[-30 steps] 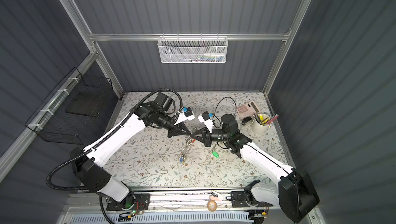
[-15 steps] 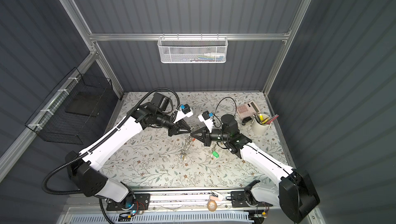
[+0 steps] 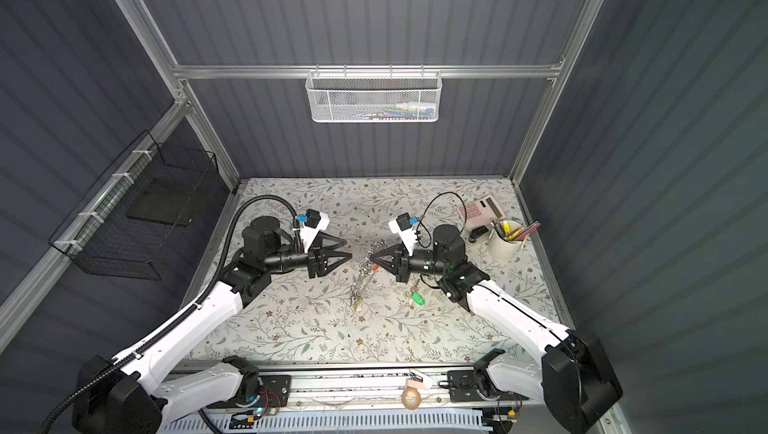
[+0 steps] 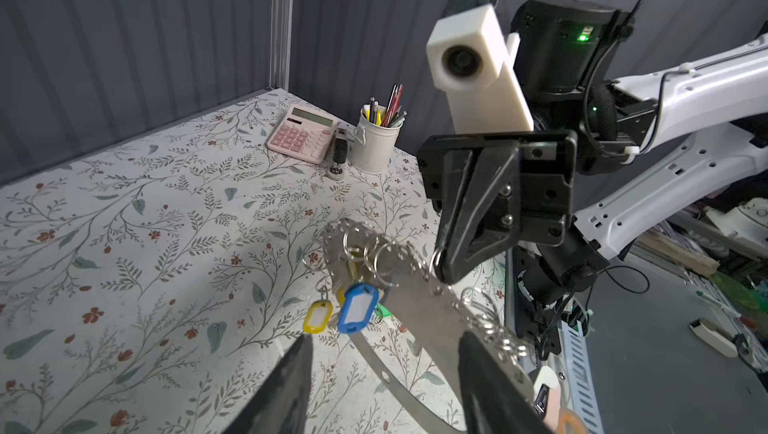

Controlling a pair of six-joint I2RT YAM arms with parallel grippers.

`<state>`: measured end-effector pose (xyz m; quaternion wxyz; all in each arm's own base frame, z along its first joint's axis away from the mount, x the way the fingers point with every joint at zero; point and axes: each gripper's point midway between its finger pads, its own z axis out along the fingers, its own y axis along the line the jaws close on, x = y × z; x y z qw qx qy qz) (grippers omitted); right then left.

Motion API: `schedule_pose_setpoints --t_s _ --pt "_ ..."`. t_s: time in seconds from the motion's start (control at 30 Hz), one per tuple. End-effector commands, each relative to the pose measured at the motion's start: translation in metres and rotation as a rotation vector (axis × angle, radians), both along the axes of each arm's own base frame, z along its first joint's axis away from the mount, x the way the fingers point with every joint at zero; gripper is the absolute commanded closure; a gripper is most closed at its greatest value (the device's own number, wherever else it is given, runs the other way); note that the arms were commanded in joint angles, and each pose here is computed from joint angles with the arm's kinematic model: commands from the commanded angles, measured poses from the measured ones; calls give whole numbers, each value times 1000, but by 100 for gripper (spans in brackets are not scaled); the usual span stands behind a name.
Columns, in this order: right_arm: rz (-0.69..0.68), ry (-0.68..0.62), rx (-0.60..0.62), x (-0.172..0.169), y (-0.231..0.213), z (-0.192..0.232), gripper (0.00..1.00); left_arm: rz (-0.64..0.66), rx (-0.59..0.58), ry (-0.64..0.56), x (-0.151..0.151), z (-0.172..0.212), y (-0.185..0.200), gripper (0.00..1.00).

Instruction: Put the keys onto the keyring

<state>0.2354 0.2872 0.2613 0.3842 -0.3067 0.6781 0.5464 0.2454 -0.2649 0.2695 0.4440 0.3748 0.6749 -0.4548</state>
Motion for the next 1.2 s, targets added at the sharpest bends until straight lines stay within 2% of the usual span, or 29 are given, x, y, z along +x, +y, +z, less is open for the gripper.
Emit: schedule_pose_setpoints --t_s 0.0,0.07,0.3,0.5,0.73,1.17 --pt "-40 -73 90 3 -5 30 100 24 -146 -62 7 28 -3 50" --pt "-48 -74 103 4 -5 33 100 4 -165 -32 6 21 -6 54" --pt "-120 -41 140 17 -7 35 100 3 -323 -11 0 18 -10 59" --pt "-150 -14 146 23 -7 37 100 48 -305 -19 0 4 -15 65" --pt "-117 17 158 21 0 38 100 47 -391 -16 -2 11 -24 65" --pt "-76 41 166 18 7 38 100 -24 -428 47 -6 3 -37 65"
